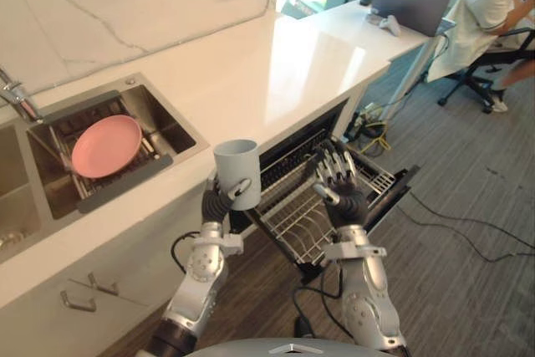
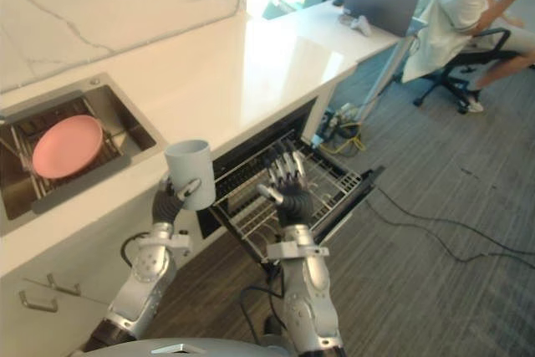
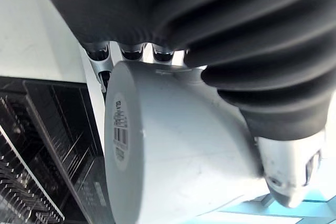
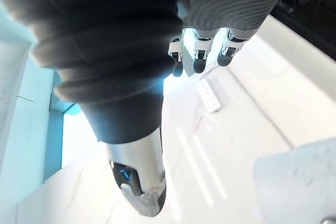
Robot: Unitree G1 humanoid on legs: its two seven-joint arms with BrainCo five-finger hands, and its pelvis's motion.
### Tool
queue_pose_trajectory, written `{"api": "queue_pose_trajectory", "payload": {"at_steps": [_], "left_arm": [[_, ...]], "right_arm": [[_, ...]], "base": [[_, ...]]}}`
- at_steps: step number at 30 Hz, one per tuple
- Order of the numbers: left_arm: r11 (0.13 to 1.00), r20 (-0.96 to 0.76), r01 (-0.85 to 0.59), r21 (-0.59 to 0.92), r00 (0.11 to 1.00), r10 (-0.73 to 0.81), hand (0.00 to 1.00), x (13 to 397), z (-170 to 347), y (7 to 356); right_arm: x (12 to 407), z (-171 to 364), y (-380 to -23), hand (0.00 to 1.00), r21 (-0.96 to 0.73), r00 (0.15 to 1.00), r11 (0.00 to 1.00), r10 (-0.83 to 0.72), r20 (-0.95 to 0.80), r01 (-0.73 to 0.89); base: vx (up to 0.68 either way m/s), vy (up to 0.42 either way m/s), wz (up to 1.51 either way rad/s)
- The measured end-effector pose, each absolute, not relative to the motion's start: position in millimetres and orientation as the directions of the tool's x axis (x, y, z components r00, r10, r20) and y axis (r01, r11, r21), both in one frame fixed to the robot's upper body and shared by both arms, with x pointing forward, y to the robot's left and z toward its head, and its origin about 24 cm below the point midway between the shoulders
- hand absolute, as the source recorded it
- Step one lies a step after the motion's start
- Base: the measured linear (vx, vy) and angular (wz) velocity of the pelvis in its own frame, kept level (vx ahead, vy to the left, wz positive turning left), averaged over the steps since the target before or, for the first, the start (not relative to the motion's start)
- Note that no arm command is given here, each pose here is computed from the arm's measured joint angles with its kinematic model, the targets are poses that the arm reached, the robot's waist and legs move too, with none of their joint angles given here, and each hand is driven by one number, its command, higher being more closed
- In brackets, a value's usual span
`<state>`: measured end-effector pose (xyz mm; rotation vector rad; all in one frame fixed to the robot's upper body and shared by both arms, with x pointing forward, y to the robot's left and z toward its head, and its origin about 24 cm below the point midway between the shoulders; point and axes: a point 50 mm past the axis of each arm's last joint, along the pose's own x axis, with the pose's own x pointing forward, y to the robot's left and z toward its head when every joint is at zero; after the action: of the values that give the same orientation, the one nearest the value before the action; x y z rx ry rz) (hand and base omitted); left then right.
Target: Walk over to the sink, pick up the cup, carry it to the dishwasher, place the cup inside the dishwasher, then close the dishwasher door
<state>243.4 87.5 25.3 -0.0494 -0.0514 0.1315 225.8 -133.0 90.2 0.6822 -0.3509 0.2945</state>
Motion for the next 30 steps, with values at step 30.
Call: {"api": "queue_pose_trajectory", "payload": {"at_steps": [30], "left_arm": [[0.898,0.345,-0.363,0.247,0.899,0.269,1.0,258.2,51.5,70.1]], "right_arm": [[241.5,87.8,-75.7,0.0,0.59,0.876,0.669,0.457,0.153,-0.452]], "base": [[-0.04,0.001,-0.02]]}}
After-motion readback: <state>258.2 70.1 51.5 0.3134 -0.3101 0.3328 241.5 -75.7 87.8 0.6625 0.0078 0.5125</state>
